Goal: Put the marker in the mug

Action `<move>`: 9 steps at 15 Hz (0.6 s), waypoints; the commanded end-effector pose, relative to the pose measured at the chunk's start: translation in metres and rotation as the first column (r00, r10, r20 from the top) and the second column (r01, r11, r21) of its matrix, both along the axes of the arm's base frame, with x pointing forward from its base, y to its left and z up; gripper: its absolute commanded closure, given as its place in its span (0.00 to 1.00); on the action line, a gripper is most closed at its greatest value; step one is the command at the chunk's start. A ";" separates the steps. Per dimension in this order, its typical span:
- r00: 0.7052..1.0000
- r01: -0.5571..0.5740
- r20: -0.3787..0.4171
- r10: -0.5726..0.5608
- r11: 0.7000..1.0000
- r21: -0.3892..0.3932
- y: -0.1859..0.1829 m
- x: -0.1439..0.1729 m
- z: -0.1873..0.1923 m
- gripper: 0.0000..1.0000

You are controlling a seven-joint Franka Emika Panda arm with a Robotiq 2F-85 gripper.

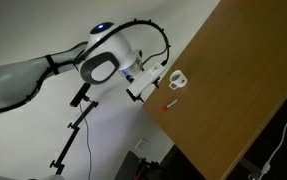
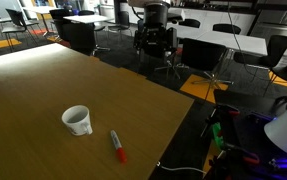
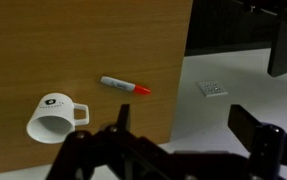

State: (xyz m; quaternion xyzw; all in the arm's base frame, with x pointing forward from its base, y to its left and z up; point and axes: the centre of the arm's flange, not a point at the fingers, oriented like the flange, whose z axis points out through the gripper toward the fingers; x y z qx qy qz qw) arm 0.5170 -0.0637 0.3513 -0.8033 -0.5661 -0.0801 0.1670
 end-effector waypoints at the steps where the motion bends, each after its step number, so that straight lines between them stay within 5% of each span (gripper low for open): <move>1: 0.992 -0.108 0.064 0.110 0.994 -0.033 0.026 0.005 -0.012 0.00; 9: 0.939 -0.311 0.118 0.322 0.945 -0.100 0.087 0.000 -0.048 0.00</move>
